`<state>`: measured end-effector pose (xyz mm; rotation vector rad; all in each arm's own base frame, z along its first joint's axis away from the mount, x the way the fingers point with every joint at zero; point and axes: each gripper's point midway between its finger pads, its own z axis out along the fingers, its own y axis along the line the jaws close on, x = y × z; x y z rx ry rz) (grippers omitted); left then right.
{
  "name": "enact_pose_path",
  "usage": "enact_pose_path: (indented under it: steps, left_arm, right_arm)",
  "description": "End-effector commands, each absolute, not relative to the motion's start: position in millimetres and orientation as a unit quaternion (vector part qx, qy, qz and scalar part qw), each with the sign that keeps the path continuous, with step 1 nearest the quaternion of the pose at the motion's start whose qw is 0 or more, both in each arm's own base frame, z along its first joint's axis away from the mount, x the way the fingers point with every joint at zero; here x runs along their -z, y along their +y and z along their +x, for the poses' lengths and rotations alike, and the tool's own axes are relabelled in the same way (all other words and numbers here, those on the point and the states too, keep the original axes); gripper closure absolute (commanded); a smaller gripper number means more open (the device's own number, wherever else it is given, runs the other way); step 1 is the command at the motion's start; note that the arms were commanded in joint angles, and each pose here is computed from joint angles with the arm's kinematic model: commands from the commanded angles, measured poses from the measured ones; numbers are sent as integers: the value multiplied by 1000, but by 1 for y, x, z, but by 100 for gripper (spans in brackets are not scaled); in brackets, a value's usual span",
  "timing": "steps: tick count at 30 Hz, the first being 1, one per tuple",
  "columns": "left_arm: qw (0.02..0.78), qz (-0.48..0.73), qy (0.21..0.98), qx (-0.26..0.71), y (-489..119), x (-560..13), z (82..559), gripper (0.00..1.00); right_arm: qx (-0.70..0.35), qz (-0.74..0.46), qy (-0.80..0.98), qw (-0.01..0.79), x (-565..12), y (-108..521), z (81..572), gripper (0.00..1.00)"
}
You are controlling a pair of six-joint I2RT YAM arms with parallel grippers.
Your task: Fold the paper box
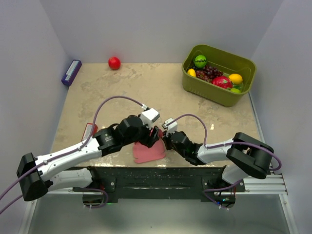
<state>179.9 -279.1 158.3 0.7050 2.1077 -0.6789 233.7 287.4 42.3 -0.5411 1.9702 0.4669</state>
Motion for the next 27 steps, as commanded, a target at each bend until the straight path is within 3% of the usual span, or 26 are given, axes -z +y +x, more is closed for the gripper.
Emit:
enact_pose_path:
  steps: [1, 8, 27]
  left_arm:
    - [374, 382, 838, 112, -235, -150, 201, 39]
    - [363, 452, 806, 118, -231, -141, 221, 30]
    - [331, 511, 788, 90, -242, -86, 259, 28]
  right_arm:
    - [-208, -237, 812, 491, -42, 290, 225, 100]
    - [-218, -244, 808, 491, -42, 292, 222, 100]
    - [-233, -252, 800, 491, -46, 297, 219, 100]
